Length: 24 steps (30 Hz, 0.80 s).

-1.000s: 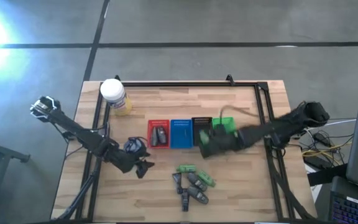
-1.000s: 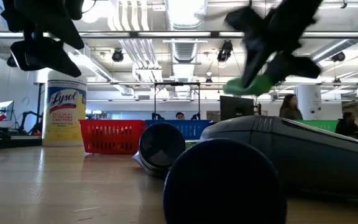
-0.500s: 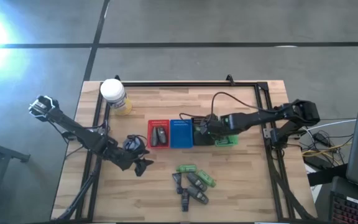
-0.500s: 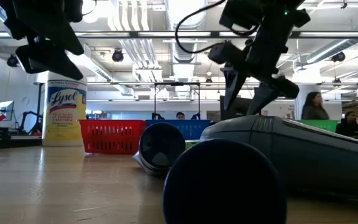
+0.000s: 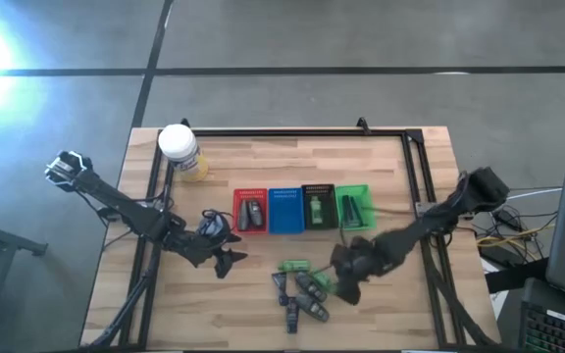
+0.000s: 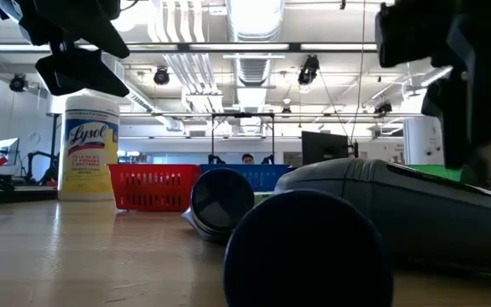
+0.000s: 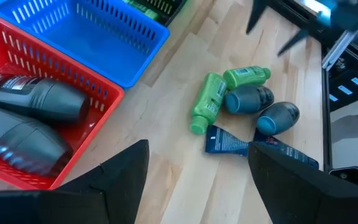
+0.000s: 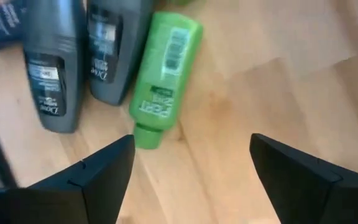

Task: Pick & Place Travel size toiletries
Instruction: Put the green shampoo into the black bin

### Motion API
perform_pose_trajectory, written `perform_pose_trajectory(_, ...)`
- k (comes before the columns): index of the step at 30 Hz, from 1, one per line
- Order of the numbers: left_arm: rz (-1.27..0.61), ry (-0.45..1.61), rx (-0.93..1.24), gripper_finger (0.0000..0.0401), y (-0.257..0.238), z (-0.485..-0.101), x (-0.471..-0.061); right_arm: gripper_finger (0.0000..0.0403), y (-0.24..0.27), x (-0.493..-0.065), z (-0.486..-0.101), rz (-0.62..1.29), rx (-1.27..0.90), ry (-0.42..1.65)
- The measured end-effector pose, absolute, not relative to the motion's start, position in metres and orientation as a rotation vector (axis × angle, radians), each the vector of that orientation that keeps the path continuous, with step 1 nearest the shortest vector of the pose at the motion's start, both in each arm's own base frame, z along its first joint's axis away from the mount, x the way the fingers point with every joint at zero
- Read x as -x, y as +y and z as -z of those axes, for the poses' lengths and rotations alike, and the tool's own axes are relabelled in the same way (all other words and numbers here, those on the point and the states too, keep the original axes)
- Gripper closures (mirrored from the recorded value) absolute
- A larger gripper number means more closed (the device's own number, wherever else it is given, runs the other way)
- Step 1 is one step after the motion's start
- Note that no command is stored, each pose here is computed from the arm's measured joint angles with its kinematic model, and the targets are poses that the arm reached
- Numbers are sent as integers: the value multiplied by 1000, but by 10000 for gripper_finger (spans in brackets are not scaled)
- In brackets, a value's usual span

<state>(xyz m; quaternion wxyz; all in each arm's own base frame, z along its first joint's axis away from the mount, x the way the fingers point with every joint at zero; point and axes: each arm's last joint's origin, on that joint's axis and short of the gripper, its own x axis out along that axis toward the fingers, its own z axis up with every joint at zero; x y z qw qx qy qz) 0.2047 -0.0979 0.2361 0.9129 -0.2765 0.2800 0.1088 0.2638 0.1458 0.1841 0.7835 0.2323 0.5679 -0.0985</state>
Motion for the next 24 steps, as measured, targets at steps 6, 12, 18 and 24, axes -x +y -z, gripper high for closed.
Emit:
perform_pose_trajectory(6, -225, 576, 570, 123, -98, -236, -205, 111, 164, -279, -162, 262, -531, 1189)
perform_pose_trajectory(12, -224, 580, 571, 123, -98, -236, -205, 115, 170, -294, -139, 314, -518, 1213)
perform_pose_trajectory(18, -229, 596, 557, 123, -97, -234, -204, 119, 172, -299, -132, 373, -531, 1220)
perform_pose_trajectory(24, -217, 604, 512, 123, -97, -234, -203, 208, 163, -297, -139, 431, -517, 1226)
